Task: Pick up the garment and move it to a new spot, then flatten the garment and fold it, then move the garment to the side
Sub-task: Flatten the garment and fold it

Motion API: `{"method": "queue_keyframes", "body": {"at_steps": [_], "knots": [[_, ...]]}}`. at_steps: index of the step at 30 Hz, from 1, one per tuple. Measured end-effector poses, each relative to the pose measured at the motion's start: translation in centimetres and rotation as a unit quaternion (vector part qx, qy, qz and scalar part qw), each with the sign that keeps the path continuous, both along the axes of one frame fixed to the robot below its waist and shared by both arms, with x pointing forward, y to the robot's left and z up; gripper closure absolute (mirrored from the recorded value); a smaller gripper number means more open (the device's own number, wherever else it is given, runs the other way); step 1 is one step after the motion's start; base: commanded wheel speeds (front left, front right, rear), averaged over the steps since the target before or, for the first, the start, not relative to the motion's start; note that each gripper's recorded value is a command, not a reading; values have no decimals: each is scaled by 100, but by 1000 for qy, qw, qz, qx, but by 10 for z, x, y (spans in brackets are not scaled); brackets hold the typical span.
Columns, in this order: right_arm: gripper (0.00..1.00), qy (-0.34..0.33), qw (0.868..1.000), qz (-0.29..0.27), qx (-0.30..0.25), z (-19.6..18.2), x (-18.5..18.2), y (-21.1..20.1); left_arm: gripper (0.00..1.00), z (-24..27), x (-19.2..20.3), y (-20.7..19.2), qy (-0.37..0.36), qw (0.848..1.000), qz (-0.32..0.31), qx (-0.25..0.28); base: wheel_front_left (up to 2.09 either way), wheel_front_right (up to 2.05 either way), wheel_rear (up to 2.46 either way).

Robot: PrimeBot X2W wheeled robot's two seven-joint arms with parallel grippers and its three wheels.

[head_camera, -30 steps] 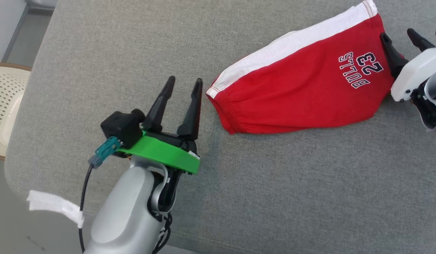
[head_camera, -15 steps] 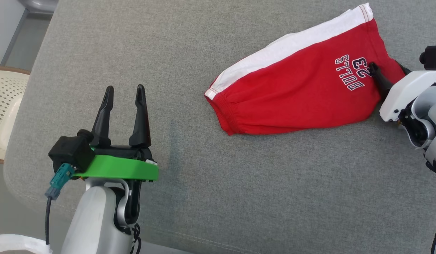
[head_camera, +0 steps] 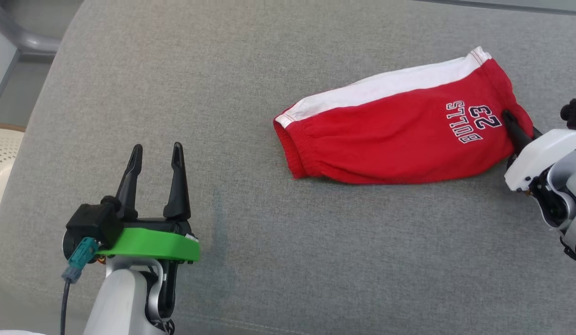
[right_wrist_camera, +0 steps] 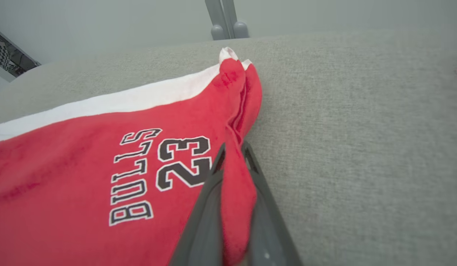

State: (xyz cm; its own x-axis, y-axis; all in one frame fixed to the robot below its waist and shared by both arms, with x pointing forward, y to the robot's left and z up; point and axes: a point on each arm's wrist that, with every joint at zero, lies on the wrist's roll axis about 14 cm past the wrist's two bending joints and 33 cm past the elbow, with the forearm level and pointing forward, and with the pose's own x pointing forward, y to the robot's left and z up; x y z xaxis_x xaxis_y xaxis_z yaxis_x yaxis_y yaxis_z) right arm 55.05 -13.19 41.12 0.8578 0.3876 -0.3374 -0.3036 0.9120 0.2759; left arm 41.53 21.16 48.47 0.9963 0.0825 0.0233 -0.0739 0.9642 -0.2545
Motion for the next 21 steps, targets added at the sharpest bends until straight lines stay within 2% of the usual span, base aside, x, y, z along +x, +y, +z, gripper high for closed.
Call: {"method": "queue_keyframes", "body": {"at_steps": [11,15,21], "knots": [[100,-11,995,-104,-4,18,-42,-91,0,8,-3,-22,-13,999,-33,0,0,0,0],[100,-23,993,-115,3,26,-46,-94,0,12,-1,-27,-20,999,-40,-1,0,0,0],[100,-56,993,-106,19,47,-42,-77,0,15,-6,-26,-23,999,-41,2,0,0,0]]}}
